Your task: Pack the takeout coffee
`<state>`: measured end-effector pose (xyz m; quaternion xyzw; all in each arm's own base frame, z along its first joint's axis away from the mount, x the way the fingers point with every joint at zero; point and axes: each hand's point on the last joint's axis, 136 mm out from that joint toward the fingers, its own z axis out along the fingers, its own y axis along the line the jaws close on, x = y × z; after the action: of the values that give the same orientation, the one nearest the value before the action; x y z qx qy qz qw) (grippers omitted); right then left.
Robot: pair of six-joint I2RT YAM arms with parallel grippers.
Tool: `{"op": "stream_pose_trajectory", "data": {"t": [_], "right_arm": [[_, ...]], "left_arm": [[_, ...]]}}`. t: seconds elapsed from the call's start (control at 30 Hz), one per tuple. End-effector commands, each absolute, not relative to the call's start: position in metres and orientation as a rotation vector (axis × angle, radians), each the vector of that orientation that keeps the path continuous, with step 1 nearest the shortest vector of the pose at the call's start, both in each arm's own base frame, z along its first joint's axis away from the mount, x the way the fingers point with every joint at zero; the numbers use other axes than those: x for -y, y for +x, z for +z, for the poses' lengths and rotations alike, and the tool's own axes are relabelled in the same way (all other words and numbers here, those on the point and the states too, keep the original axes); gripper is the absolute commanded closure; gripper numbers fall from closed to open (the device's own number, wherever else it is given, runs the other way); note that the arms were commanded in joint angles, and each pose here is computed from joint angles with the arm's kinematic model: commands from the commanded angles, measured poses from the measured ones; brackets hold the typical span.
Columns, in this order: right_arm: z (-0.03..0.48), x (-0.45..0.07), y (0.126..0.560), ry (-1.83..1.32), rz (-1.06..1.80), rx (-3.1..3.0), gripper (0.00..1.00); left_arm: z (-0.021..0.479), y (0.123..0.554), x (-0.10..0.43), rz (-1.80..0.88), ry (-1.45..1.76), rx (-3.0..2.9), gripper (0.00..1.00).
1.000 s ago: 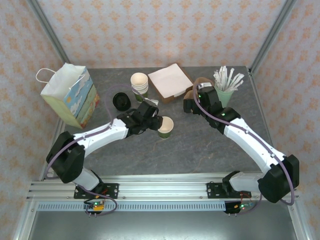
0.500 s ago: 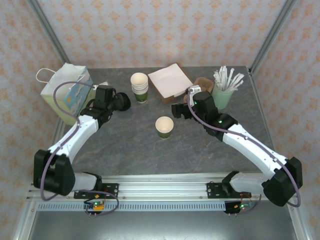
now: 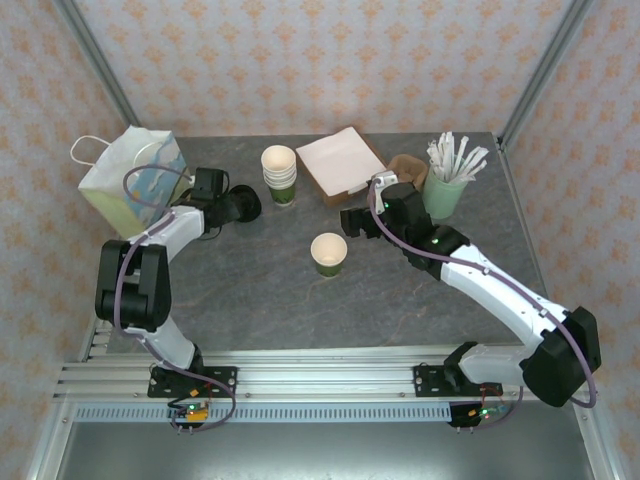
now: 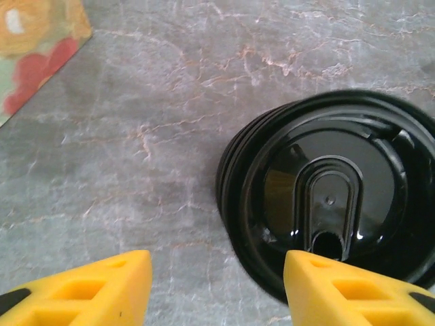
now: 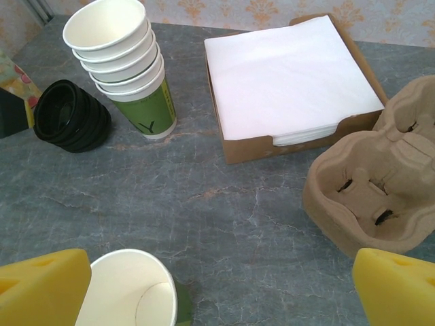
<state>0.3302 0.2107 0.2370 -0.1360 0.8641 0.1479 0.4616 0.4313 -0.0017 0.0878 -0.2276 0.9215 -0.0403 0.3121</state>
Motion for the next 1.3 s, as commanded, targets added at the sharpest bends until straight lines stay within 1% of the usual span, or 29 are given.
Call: {"op": "stream_pose_trajectory", "data": {"t": [0.0,0.27,0.37,0.47,0.67,0.87,1.07,1.27], "right_arm": [[0.235,-0.214,0.33,-0.348,0.365,-2.117,0.01],[0.234,-0.213,0.33,-0.345,0.36,-2.127,0.01],[0.234,-0.212,0.33,-0.346,0.357,-2.128,0.01],[0.234,-0.214,0.331,-0.345,0.361,-2.131,0.01],[0.233,-0.215,0.333,-0.345,0.361,-2.135,0.01],[0.23,-0.216,0.334,-0.345,0.357,-2.143,0.01],[0.226,-0.214,0.333,-0.341,0.347,-2.149,0.01],[0.227,-0.213,0.333,-0.338,0.346,-2.148,0.01]], "left_arm": [[0.105,0.454,0.003,-0.149,-0.557,-2.387,0.47],[0.095,0.472,0.0,-0.129,-0.548,-2.417,0.61],[0.094,0.476,-0.001,-0.121,-0.536,-2.426,0.64],[0.093,0.478,-0.001,-0.111,-0.531,-2.434,0.65],[0.089,0.477,-0.004,-0.086,-0.524,-2.454,0.64],[0.083,0.475,-0.003,-0.089,-0.511,-2.476,0.65],[0.08,0.474,-0.002,-0.081,-0.501,-2.493,0.65],[0.08,0.474,-0.002,-0.085,-0.496,-2.494,0.72]]}}
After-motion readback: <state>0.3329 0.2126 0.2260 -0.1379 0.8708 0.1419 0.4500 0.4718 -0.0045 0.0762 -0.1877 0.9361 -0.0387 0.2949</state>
